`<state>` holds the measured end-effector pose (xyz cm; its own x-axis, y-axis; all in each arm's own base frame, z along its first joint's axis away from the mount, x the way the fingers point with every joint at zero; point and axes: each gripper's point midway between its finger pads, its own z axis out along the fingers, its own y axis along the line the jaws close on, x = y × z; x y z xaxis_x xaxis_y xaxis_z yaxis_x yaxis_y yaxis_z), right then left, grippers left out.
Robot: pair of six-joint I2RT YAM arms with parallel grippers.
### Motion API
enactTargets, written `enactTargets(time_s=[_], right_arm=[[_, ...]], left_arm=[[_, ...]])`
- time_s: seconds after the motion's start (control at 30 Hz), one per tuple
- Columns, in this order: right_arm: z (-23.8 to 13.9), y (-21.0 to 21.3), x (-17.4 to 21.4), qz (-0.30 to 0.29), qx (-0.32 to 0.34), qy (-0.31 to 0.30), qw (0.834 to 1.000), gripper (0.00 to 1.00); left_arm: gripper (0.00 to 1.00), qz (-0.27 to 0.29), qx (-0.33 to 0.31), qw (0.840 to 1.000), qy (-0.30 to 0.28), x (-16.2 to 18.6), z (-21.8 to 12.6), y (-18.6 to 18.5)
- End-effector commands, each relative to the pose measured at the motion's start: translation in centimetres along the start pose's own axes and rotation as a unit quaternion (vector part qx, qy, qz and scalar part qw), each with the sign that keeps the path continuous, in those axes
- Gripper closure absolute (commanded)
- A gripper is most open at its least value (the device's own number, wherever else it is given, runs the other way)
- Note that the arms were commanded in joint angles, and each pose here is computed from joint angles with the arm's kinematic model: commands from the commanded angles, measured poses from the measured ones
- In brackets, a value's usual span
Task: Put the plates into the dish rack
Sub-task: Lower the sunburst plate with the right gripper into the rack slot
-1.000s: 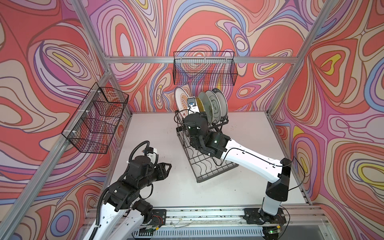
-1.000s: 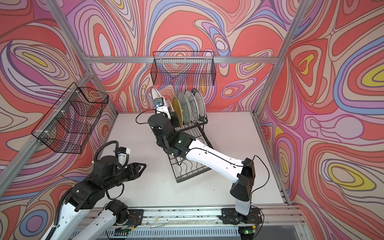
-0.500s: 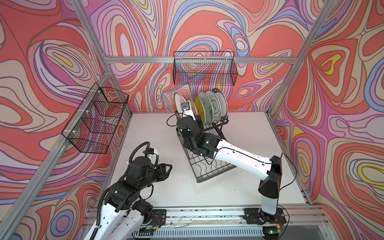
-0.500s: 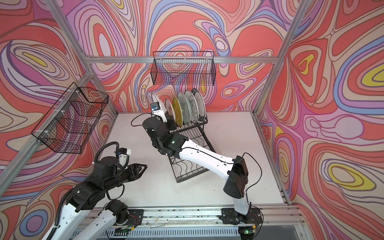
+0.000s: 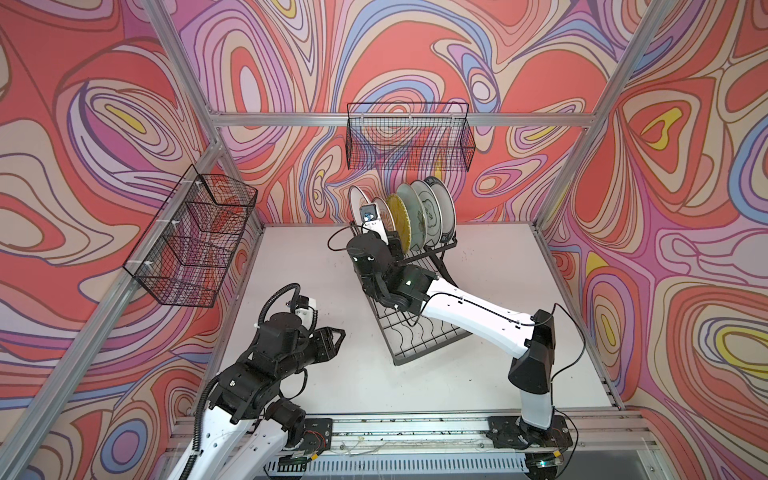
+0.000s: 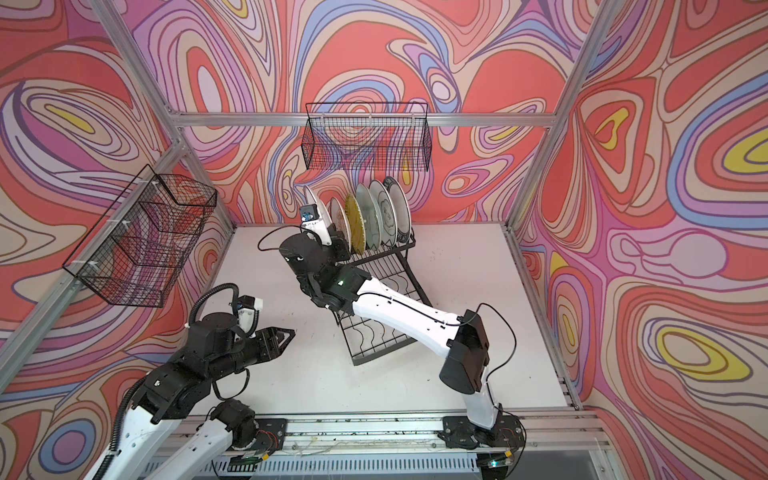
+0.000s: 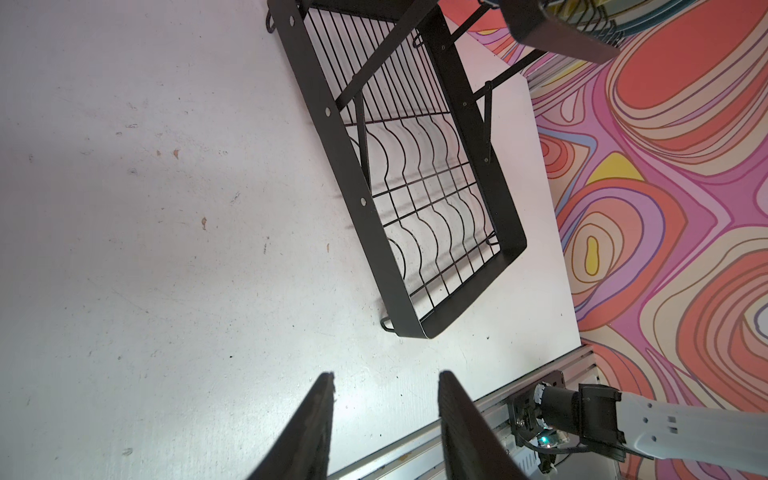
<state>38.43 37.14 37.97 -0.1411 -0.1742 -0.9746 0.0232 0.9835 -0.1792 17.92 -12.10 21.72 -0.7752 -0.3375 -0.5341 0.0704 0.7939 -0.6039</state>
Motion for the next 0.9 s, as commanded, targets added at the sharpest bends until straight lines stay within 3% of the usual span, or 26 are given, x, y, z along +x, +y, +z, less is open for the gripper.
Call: enactTargets(time_s=[0.0,0.87], right_arm=[[-0.3,-0.4,-0.9,0.027,0.016,-0.007,0.999,1.0],[0.5,-0.4,1.3,0.008,0.064,0.002,0.998,1.0]], left_arm=[[0.55,0.002,0.004,1.0,-0.001,-0.1,0.1,-0.2],[0.56,0.0,0.004,1.0,0.001,0.0,0.2,-0.1]])
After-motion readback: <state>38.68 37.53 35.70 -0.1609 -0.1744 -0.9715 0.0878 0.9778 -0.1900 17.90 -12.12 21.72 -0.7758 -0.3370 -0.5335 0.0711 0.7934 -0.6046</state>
